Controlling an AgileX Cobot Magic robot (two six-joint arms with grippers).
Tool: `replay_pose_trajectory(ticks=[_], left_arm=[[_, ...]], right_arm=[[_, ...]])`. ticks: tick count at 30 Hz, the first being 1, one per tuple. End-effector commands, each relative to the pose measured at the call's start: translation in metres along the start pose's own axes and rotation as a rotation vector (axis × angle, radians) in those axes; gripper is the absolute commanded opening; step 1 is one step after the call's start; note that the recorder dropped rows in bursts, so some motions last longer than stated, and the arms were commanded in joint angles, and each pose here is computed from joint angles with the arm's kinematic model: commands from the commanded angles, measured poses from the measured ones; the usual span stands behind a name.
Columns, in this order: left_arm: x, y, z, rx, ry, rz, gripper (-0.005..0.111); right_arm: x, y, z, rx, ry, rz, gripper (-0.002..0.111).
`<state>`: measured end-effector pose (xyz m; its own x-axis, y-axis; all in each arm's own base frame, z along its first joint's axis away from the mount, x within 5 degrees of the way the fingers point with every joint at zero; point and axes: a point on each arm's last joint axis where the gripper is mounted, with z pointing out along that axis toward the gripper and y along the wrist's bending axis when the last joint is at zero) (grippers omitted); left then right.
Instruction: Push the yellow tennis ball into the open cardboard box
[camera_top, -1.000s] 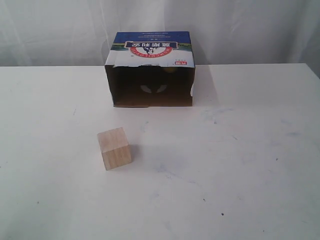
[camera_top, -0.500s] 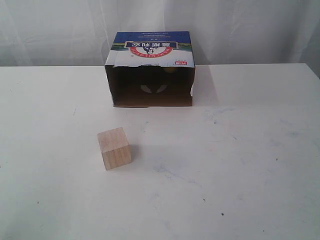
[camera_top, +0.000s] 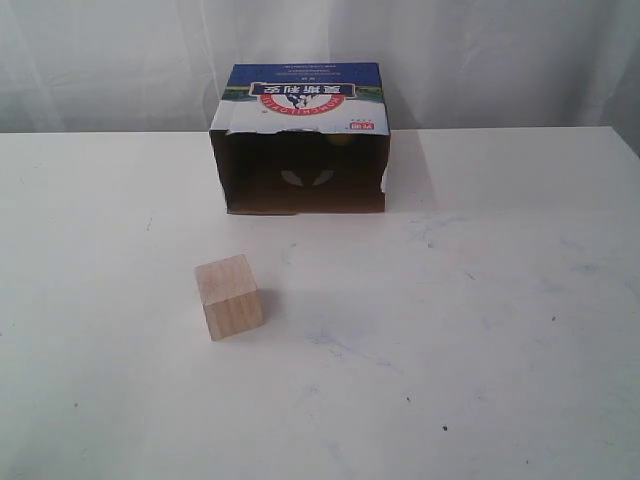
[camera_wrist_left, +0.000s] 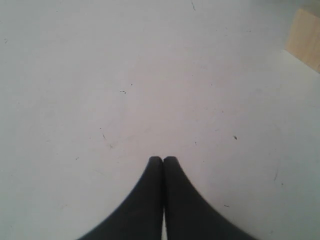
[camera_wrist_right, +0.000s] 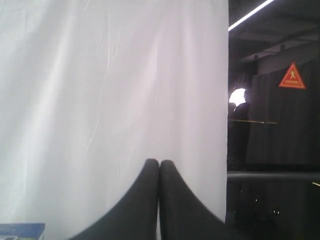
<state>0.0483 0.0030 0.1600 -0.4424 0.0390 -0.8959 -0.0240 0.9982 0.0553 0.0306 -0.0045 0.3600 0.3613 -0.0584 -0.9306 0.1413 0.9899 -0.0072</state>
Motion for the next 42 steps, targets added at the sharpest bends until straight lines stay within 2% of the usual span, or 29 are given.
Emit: replay_pose_trajectory(ticks=[1,6,9,10,12,17,22,24,27,42], left_arm=[[0.004,-0.001,0.001,0.011,0.024,-0.004,0.0],[0.004,-0.001,0.001,0.011,0.024,-0.004,0.0],[0.004,-0.001,0.001,0.011,0.024,-0.004,0.0],[0.004,-0.001,0.001,0.011,0.024,-0.004,0.0],[0.004,-0.001,0.001,0.011,0.024,-0.004,0.0],[0.004,-0.001,0.001,0.011,0.024,-0.004,0.0],[0.003,-0.001,0.001,0.011,0.022,-0.004,0.0],[0.003,-0.001,0.001,0.011,0.022,-0.004,0.0],[0.003,-0.001,0.001,0.011,0.022,-0.004,0.0],[0.003,-0.001,0.001,0.011,0.022,-0.004,0.0]], right_arm=[[0.048,0.0,0.003,0.007,0.048,-0.03,0.0],[0.115,0.0,-0.008,0.014,0.194,0.048,0.0],[0.138,0.002,-0.02,-0.006,0.2,0.005,0.0],[0.136,0.002,-0.022,-0.012,0.178,-0.018,0.0],[0.146,0.001,-0.029,-0.004,0.289,-0.02,0.0],[0.155,0.001,-0.034,0.002,0.399,-0.019,0.0],[0.172,0.0,-0.043,0.011,0.607,-0.021,0.0],[0.172,0.0,-0.043,0.011,0.609,-0.021,0.0],[0.174,-0.001,-0.044,-0.011,0.636,-0.096,0.0],[0.174,0.0,-0.044,-0.013,0.637,-0.084,0.0]])
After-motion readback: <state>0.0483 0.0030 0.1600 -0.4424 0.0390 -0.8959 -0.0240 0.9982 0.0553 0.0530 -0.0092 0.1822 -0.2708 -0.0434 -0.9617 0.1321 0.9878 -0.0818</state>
